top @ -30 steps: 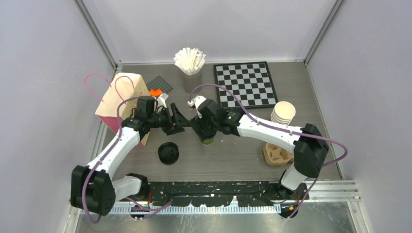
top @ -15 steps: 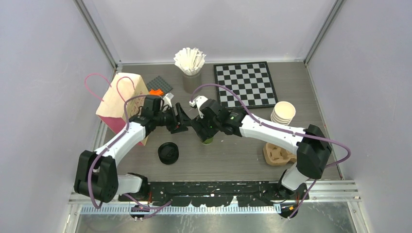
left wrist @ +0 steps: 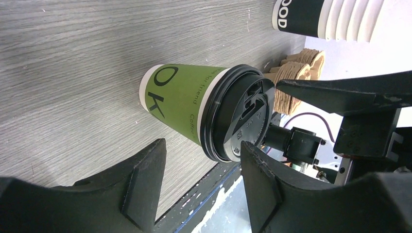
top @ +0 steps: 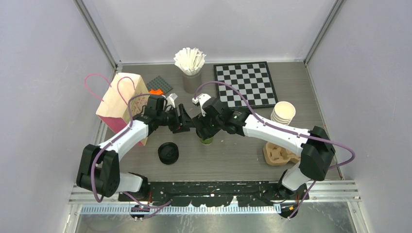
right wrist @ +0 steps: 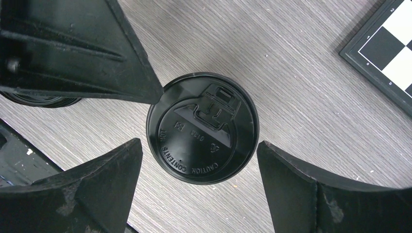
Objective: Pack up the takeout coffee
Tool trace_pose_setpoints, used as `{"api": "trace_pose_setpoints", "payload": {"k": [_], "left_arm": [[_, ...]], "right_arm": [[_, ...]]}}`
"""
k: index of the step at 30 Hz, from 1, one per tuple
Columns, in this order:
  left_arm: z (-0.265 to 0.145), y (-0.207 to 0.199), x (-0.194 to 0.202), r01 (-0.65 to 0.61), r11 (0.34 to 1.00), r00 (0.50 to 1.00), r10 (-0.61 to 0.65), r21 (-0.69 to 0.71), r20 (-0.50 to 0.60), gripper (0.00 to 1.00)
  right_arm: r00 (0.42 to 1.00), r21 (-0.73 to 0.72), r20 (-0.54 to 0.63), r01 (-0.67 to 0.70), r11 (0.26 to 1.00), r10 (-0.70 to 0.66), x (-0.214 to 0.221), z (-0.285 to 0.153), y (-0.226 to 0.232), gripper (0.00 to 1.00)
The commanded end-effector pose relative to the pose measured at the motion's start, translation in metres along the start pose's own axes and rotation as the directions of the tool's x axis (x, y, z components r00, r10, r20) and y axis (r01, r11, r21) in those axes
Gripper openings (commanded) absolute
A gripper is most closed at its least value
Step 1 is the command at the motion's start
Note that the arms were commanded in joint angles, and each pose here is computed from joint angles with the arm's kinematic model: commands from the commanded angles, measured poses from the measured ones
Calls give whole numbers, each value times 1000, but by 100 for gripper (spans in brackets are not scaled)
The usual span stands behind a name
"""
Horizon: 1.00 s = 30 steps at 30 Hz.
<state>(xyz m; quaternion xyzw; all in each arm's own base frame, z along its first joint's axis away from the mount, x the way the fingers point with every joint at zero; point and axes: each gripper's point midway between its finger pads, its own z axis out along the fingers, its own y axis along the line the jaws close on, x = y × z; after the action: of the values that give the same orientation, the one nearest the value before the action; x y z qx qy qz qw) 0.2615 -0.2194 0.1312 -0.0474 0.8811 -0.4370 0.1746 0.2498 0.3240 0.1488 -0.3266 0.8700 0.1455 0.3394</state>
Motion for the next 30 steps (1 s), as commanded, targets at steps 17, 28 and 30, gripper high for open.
{"api": "trace_pose_setpoints", "payload": {"k": [17,28,30], "left_arm": [[5,-19,-8,-125,992,992,125,29,17,54],[15,-11,-3,-136,991,991,136,-2,-8,49],[17,-9,-1,-137,991,991,137,-7,-14,46]], "right_arm": [[967,-71,49,-246,967,250,-18,-14,-22,44],[961,-80,-12,-278,957,278,9,8,-24,36],[958,-75,-23,-286,955,285,17,10,-26,33]]}}
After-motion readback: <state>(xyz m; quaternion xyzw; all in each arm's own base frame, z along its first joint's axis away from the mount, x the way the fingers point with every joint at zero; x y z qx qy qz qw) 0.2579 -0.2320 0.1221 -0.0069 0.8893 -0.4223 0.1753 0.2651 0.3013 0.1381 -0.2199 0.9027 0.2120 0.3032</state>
